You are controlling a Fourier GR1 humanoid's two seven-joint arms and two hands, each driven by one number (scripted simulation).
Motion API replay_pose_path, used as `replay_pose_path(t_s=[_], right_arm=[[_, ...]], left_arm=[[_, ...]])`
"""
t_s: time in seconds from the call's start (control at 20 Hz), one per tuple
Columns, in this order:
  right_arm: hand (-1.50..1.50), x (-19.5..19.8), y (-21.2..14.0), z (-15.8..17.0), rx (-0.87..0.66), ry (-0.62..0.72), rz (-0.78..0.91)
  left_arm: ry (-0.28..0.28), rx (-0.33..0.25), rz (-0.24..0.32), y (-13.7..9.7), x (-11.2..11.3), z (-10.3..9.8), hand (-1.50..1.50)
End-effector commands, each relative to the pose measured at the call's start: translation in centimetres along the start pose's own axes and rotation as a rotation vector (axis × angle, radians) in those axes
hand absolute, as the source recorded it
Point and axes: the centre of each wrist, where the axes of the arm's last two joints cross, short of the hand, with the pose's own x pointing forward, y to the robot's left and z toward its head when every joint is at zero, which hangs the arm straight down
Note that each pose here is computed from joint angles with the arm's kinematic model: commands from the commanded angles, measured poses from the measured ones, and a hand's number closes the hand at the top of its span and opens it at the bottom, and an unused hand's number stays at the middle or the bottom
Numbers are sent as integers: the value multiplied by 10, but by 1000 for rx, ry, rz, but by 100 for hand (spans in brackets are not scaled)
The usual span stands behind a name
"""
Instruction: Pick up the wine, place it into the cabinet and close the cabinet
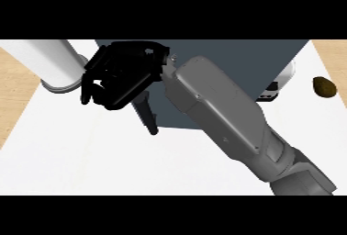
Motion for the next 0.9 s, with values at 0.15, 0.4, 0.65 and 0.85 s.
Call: replay_pose_path(t_s=[0.15, 0.4, 0.65, 0.85], right_arm=[[150, -13, -39, 30, -169, -81, -106], [150, -3, -57, 60, -318, -96, -49], [150, 0, -59, 60, -431, -169, -20], [150, 0, -57, 52, -448, -174, -10]], left_arm=[[-37, -49, 41, -10, 5, -9, -150], [-38, -25, 35, -7, -1, -5, -150], [-34, -38, 14, -5, 3, -11, -150], [-44, -80, 9, -12, 5, -24, -150]])
